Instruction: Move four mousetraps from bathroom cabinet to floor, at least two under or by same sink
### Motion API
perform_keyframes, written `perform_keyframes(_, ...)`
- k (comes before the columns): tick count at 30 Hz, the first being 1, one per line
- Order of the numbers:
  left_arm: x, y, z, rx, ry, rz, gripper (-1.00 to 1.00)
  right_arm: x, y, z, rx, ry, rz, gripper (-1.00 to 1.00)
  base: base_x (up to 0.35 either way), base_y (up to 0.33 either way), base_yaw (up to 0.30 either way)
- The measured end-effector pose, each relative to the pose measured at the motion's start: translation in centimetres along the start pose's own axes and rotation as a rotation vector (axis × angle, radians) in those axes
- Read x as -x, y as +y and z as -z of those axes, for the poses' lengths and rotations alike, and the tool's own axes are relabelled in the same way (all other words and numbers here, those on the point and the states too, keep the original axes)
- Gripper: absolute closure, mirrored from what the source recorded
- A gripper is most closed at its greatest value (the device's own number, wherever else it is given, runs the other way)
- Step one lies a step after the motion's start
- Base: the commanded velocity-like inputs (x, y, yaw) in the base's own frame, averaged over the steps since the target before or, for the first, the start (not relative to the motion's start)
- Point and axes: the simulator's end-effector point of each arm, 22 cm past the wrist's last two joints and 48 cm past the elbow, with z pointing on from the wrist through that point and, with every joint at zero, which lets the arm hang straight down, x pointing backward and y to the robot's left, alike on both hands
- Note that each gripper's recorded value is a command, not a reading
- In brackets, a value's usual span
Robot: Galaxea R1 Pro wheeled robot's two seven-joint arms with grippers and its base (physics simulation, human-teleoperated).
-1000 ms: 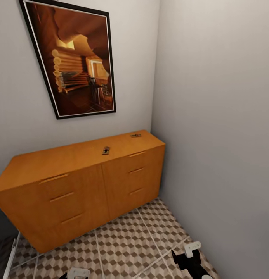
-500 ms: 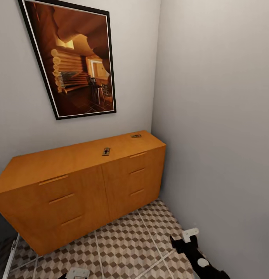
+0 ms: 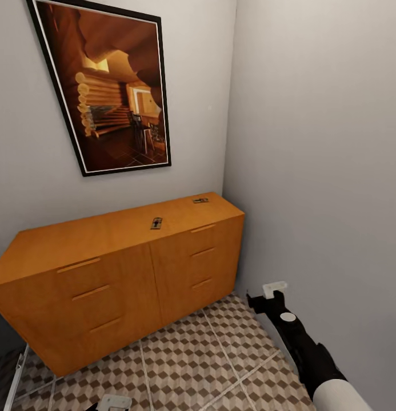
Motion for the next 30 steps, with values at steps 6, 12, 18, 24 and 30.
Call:
perform_keyframes(6, 0.0, 0.0, 0.0, 0.000, 0.000, 0.000, -1.00, 6.9, -1.2, 2.3, -0.025, -0.017, -0.010, -1.00, 0.000, 0.000, 0.000)
perform_keyframes(12, 0.0, 0.0, 0.0, 0.000, 0.001, 0.000, -1.00, 10.2, -1.9, 3.1, -0.036, -0.010, -0.017, -1.00, 0.000, 0.000, 0.000)
perform_keyframes(18, -1.9, 0.1, 0.1, 0.002, 0.084, -0.008, -1.00, 15.0, -2.5, 3.1, -0.044, -0.035, -0.025, -1.00, 0.000, 0.000, 0.000)
perform_keyframes(24, -6.6, 2.9, 0.9, 0.033, 0.287, -0.033, -1.00, 21.9, -1.9, 3.3, -0.031, -0.102, -0.041, -1.00, 0.000, 0.000, 0.000)
perform_keyframes(30, -10.6, 4.4, 2.3, 0.049, 0.359, -0.046, -1.00, 26.1, -0.3, 2.8, -0.003, -0.125, -0.053, -1.00, 0.000, 0.000, 0.000)
